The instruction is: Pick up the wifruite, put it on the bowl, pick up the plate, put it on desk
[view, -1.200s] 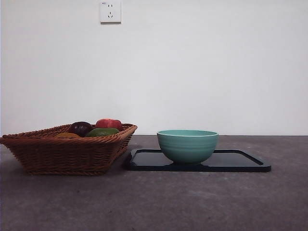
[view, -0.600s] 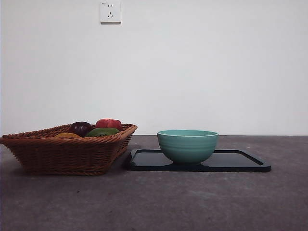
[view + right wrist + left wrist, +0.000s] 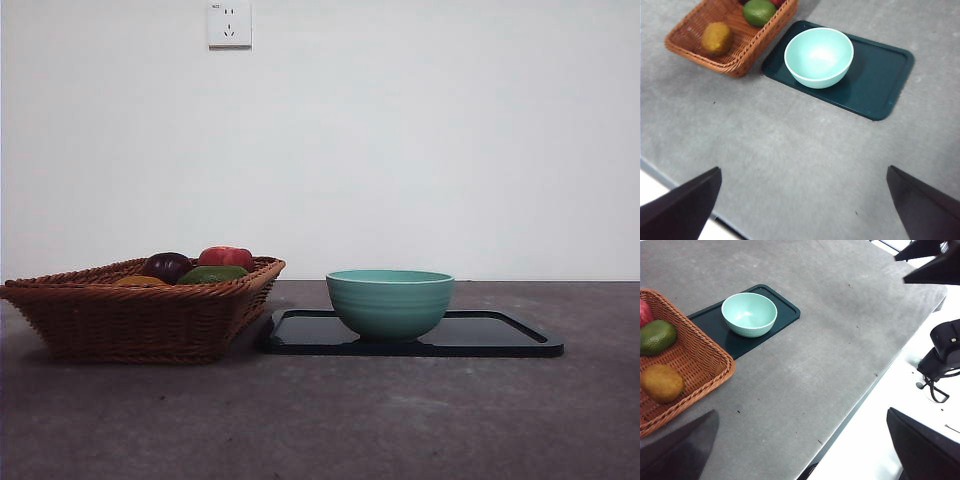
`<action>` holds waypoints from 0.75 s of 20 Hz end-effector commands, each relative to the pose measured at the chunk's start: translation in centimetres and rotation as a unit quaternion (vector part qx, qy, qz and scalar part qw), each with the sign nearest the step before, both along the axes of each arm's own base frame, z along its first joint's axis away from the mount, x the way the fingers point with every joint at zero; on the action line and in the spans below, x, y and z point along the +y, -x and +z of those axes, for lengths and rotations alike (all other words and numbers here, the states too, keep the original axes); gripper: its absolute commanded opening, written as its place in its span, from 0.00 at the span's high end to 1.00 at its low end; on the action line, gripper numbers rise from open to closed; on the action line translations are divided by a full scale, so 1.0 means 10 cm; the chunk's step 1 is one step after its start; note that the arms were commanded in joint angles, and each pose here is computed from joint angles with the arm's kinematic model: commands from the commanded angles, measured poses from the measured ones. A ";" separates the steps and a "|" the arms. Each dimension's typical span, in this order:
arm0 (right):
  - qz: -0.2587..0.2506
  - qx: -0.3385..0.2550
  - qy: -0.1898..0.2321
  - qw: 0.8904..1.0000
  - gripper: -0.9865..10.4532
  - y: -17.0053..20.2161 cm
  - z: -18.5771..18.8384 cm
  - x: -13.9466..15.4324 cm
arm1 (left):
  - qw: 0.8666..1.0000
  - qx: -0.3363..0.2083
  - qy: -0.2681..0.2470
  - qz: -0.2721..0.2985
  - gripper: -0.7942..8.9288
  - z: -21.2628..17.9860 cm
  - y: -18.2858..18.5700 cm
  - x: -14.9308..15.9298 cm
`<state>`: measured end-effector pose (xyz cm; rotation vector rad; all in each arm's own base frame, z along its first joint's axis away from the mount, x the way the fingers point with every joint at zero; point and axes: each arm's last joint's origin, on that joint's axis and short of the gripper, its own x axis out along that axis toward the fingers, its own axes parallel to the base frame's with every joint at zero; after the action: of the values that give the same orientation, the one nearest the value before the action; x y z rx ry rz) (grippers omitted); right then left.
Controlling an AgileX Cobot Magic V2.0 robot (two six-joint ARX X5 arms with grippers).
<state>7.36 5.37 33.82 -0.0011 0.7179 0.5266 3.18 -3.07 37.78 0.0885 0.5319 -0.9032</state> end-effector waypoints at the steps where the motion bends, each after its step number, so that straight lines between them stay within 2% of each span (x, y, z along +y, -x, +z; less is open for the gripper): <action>1: -0.002 0.013 -0.002 1.000 0.42 -0.18 0.03 0.14 | 1.000 -0.011 0.004 -0.007 0.31 0.03 0.00 0.00; 4: -0.008 0.051 0.026 0.998 0.42 -0.49 0.03 0.36 | 1.000 -0.011 0.004 -0.007 0.31 0.03 0.00 0.00; 8: -0.050 0.102 0.049 0.992 0.42 -1.04 0.05 0.58 | 1.000 -0.011 0.004 -0.007 0.31 0.03 0.00 0.00; 13: -0.058 0.156 0.033 0.985 0.42 -1.71 0.04 0.71 | 1.000 -0.011 0.004 -0.007 0.31 0.03 0.01 0.00; 15: -0.059 0.172 0.040 0.983 0.42 -1.97 0.00 0.76 | 1.000 -0.011 0.004 -0.007 0.31 0.03 0.01 0.00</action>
<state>26.66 12.56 33.80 0.0734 1.0724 0.3729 3.18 -3.07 37.78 0.0890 0.5317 -0.9037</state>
